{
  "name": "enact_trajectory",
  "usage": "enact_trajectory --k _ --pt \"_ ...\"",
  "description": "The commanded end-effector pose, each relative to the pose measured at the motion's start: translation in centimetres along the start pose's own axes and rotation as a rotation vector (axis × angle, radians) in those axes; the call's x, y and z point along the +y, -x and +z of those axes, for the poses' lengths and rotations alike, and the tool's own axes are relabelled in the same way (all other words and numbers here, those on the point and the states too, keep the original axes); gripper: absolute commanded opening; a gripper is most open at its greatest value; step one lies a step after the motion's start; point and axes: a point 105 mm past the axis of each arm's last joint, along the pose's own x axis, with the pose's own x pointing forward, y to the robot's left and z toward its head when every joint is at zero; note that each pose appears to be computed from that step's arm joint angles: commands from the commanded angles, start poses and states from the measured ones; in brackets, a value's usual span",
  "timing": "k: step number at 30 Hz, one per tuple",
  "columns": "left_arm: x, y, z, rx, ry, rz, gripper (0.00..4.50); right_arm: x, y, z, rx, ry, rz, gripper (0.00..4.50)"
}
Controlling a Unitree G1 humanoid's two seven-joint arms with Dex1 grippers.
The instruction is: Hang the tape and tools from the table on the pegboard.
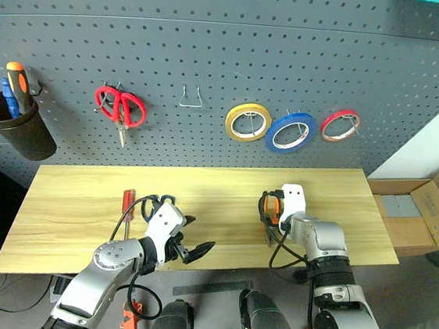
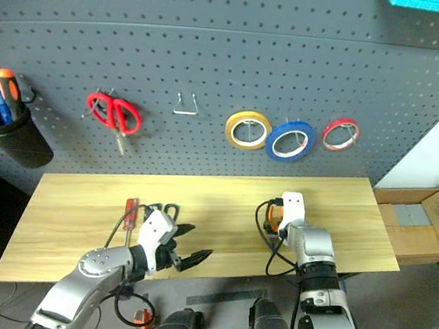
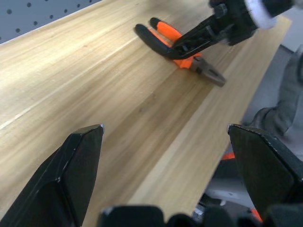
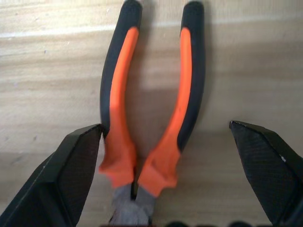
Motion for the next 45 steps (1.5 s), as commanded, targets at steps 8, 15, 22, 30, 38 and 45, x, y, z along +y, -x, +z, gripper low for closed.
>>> enact_trajectory --k 8,15,22,30,38,45 --pt "-0.9 0.5 1.4 -0.034 0.002 -0.033 4.50 1.7 -0.9 -0.4 0.043 -0.024 0.060 3.22" --pt "-0.8 0.3 1.5 -0.038 0.007 -0.036 4.50 1.6 -0.6 0.5 0.003 0.016 0.077 2.59" --pt "-1.4 0.9 2.4 -0.100 0.081 -0.024 4.50 5.4 3.7 4.8 -0.343 0.361 0.337 2.59" --pt "-5.0 3.5 2.8 -0.177 0.221 0.034 4.50 11.0 12.7 9.3 -0.793 0.442 0.569 2.59" --pt "-2.9 6.0 7.7 -0.366 0.173 0.328 4.50 14.7 19.9 17.2 -1.240 0.369 0.611 2.59" --pt "0.6 6.6 12.3 -0.508 0.079 0.475 4.50 16.2 24.5 23.3 -1.588 0.325 0.523 2.59"
